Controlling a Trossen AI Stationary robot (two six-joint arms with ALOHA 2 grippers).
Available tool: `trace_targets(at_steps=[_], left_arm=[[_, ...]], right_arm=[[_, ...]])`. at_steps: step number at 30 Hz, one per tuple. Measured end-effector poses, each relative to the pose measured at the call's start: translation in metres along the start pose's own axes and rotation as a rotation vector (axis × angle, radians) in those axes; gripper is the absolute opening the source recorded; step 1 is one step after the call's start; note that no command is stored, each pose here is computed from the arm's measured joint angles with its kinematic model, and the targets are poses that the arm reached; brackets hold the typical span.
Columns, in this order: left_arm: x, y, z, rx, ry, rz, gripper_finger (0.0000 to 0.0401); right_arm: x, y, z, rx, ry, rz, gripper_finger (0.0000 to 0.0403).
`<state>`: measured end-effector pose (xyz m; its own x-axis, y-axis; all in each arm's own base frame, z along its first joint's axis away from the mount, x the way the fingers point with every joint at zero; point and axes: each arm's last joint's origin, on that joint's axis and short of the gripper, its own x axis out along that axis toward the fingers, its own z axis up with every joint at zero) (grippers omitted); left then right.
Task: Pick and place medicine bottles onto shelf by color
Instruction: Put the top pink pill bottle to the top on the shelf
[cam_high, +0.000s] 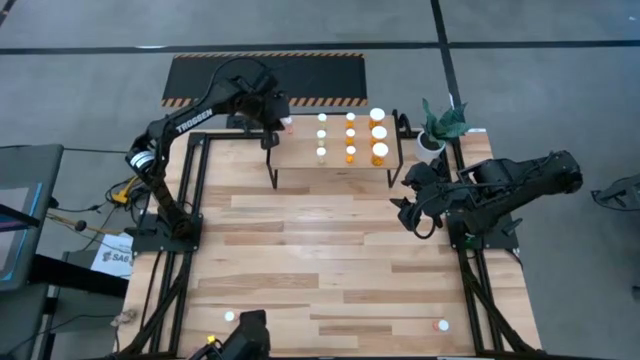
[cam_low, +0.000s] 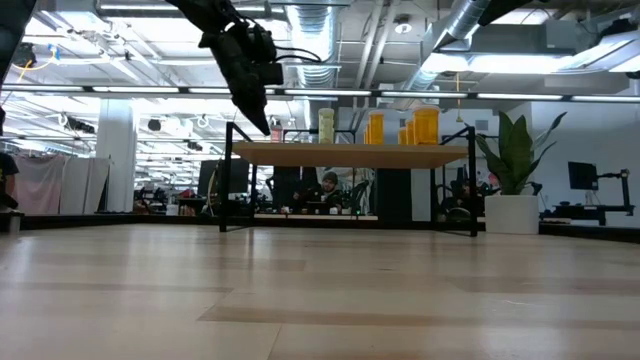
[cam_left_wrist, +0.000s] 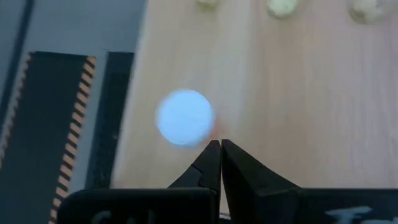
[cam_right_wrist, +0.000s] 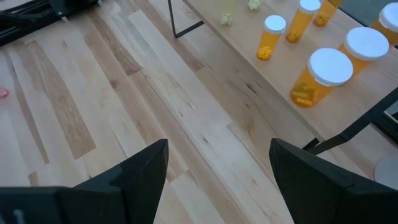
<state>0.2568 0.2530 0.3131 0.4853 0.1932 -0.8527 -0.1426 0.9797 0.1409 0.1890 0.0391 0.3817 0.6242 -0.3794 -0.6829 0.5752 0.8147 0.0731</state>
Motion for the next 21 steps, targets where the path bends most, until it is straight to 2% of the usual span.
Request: trace_targets(at_steps=[12, 21], left_arm=[[0.000, 0.003, 0.003, 0.006, -0.024, 0.036, 0.0000], [0.018, -0.003, 0.007, 0.013, 0.001, -0.003, 0.0000]], right_arm=[[0.000, 0.000, 0.000, -0.009, 0.000, -0.001, 0.0302], [0.001, -0.001, 0.001, -0.007, 0.000, -0.005, 0.0302]])
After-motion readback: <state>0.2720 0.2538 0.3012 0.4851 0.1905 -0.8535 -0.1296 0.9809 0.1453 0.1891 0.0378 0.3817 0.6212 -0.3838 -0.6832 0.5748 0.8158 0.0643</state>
